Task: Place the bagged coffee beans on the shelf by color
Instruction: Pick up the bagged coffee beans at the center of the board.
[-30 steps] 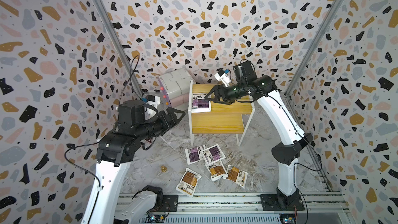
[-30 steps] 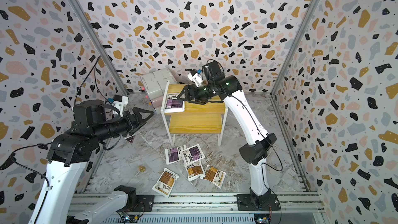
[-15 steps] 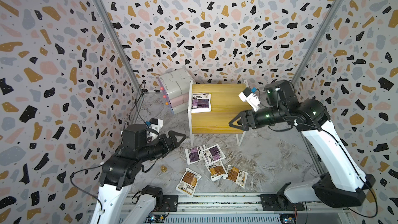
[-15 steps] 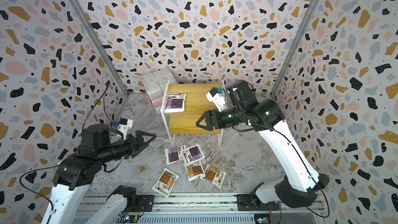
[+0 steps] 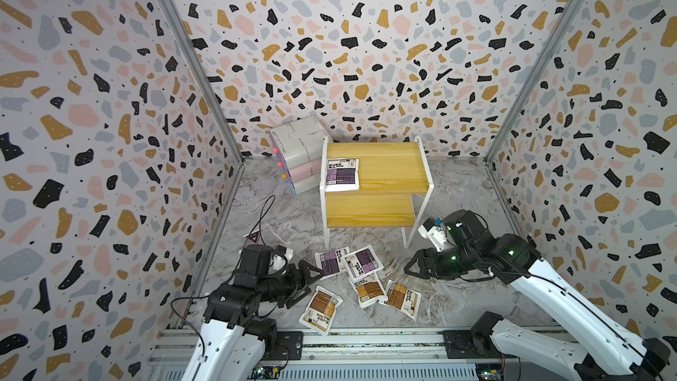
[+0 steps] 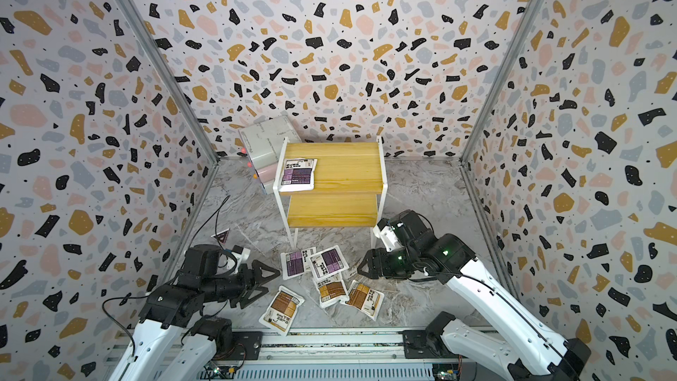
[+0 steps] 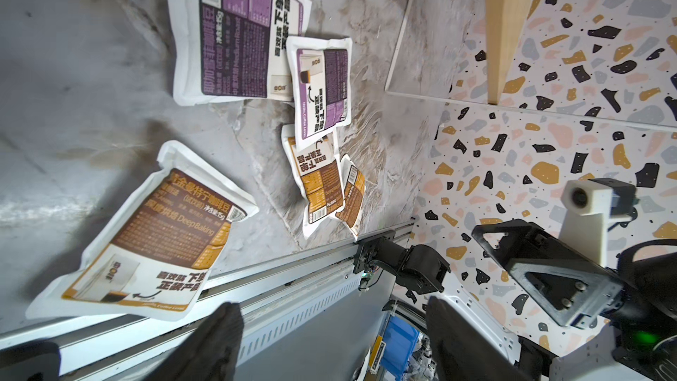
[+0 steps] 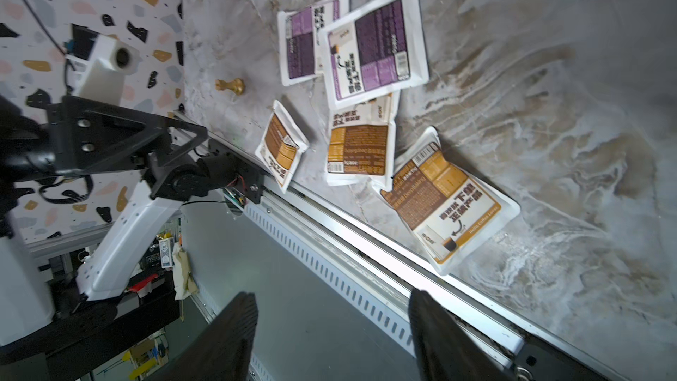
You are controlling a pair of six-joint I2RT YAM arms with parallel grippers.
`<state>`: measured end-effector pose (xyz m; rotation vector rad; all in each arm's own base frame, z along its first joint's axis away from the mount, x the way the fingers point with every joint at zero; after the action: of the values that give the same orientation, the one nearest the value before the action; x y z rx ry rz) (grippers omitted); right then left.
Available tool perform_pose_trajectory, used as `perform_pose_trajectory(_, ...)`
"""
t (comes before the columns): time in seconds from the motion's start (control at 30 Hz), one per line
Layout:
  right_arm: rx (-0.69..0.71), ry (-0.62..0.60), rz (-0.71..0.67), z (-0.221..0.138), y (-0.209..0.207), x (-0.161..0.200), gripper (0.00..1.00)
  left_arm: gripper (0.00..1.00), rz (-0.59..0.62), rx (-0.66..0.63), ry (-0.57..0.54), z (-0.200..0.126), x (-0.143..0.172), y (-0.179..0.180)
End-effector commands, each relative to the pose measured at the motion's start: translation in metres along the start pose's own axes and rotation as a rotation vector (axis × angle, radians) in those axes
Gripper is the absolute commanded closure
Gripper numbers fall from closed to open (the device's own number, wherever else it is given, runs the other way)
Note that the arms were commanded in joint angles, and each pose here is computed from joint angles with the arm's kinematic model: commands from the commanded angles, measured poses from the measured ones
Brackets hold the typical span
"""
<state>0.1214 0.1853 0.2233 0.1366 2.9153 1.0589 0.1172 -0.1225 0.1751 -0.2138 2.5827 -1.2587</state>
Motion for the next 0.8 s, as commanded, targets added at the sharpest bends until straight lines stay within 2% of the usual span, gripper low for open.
perform_pose_trajectory(0.0,0.026,-0.015,0.062,0.012,-0.017,0.002,0.29,0.17,0.040,0.061,0.009,0.005,-0.001,-0.005)
perform_pose_trajectory(0.13,0.024,0.006,0.110,0.029,-0.031,0.005,0.29,0.19,0.037,0.083,0.038,0.016,0.002,-0.001)
perform_pose_trajectory(0.4,-0.014,0.003,0.122,0.047,-0.021,-0.010,0.31,0.21,0.070,0.082,0.073,0.046,-0.006,-0.004)
perform_pose_trajectory(0.57,-0.031,0.003,0.115,0.053,-0.013,-0.018,0.32,0.26,0.111,0.048,0.088,0.067,-0.014,-0.008)
perform_pose_trajectory(0.77,-0.033,0.010,0.098,0.055,-0.006,-0.023,0.34,0.31,0.132,-0.016,0.090,0.088,-0.021,0.002)
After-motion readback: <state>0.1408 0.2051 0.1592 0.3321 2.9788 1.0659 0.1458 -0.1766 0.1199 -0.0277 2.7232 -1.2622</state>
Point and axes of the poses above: each gripper's point midway between its finger pads, its own z axis out along the fingers, its own y axis along the line the jaws close on, x = y × z, the point moved 3 cm from there along -z, back along the fingers, and after that the axes turned 15 degrees about z, right-handed, at the moved point
